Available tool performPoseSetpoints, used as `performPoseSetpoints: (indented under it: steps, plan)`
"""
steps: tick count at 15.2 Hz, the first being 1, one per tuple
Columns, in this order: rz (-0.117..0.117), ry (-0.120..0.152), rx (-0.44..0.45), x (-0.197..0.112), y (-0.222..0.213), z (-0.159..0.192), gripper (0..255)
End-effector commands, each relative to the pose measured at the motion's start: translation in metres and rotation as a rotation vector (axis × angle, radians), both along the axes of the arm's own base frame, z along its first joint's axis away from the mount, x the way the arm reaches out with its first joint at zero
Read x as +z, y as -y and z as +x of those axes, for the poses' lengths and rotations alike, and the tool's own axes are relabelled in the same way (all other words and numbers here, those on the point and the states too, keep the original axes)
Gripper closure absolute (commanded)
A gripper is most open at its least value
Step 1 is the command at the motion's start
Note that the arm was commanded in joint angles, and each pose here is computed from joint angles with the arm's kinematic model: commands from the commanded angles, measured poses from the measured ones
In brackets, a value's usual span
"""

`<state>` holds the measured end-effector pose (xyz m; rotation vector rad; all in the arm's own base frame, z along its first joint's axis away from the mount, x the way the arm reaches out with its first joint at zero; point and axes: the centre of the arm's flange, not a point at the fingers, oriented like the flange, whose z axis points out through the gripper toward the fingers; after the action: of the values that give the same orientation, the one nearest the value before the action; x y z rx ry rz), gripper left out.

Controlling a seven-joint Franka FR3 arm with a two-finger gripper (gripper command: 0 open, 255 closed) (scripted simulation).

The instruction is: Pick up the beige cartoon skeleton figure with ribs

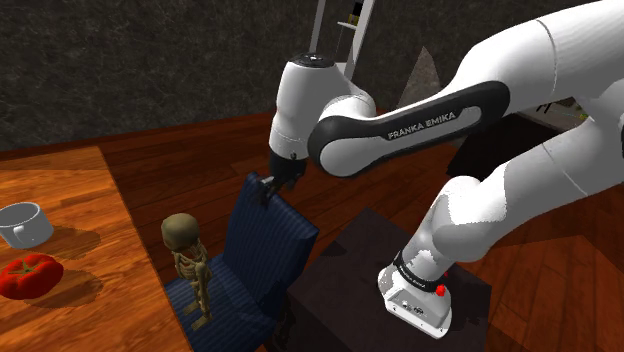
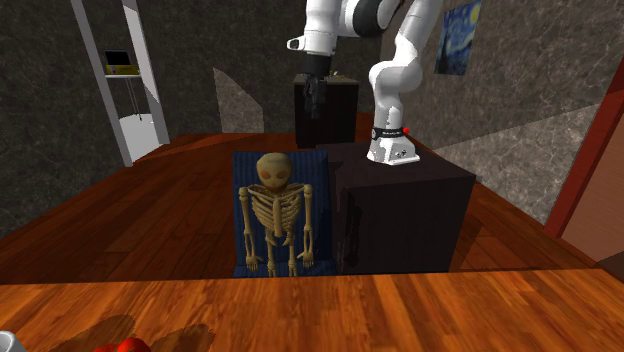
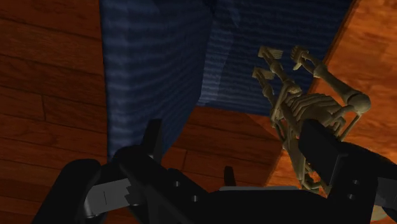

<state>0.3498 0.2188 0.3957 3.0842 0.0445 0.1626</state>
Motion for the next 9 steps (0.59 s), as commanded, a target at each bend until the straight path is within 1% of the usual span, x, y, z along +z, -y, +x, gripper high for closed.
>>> performPoseSetpoints:
  steps: [1, 9]
  plan:
    - [0.000, 0.004, -0.001, -0.015, -0.023, 0.006, 0]
    - [-0.010, 0.016, -0.003, -0.078, -0.107, 0.024, 0]
